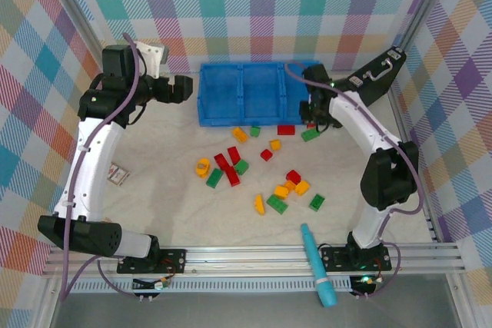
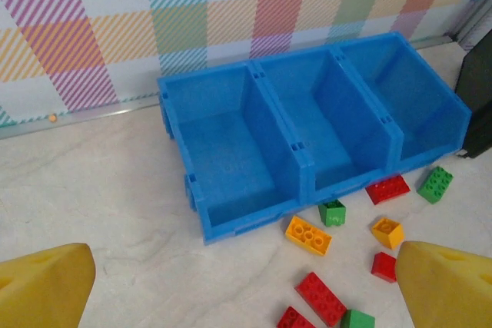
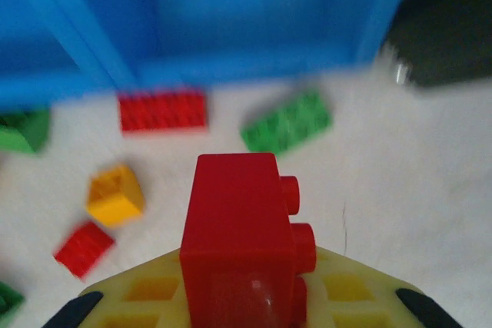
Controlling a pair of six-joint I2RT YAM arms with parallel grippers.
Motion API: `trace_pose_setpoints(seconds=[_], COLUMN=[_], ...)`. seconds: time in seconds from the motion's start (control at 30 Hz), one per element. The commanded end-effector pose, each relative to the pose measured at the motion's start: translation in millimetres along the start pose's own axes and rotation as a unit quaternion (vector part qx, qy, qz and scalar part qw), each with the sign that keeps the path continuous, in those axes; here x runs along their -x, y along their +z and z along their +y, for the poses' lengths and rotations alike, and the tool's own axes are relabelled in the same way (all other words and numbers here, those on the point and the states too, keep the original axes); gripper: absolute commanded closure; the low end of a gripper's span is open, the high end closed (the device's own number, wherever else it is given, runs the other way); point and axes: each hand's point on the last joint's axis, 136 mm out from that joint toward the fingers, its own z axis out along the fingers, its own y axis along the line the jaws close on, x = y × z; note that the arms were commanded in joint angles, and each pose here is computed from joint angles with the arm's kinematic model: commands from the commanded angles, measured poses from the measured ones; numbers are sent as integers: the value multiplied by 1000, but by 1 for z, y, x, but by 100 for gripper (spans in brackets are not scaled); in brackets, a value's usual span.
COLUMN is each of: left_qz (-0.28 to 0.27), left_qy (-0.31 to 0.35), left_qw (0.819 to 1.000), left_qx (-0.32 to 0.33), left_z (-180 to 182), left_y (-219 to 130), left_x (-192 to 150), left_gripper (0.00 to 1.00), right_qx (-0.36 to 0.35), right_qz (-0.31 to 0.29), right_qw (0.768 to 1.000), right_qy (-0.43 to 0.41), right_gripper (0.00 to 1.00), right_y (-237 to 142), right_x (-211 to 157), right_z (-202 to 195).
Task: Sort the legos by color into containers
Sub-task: Pick up the lego from the middle-right of the table, then place the lego in the container.
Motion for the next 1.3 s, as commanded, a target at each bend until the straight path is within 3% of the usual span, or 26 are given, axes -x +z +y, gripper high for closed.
trace_pose_setpoints(seconds=[0.0, 0.3, 0.67, 0.87, 1.03, 1.13, 1.27], left_qz=[2, 11, 31, 32, 34, 30, 19], left_qy=[3, 4, -17, -34, -45, -43, -38], left_qw=[1000, 1000, 999, 999, 997, 998, 998], left_qx=[-13, -9, -10, -21, -43, -44, -41], left_z=[-8, -9, -13, -17, -24, -24, -25], left_y=[-3, -7, -8, -4, -1, -4, -11], left_x=[2, 6, -8, -13, -13, -13, -12], left_gripper=[0, 0, 0, 0, 0, 0, 0], right_qx=[-41, -53, -49, -32, -6, 6, 14], right_qz=[10, -58, -65, -76, -81, -88, -102], right_qw=[997, 996, 997, 997, 997, 996, 995], right_qy=[-58, -33, -17, -1, 3, 4, 1], right_gripper=[75, 75, 76, 73, 60, 52, 52], right_y=[29, 82, 148, 150, 146, 135, 111], right_x=[22, 95, 131, 141, 144, 148, 152], right_z=[-7, 3, -3, -9, 1, 6, 13])
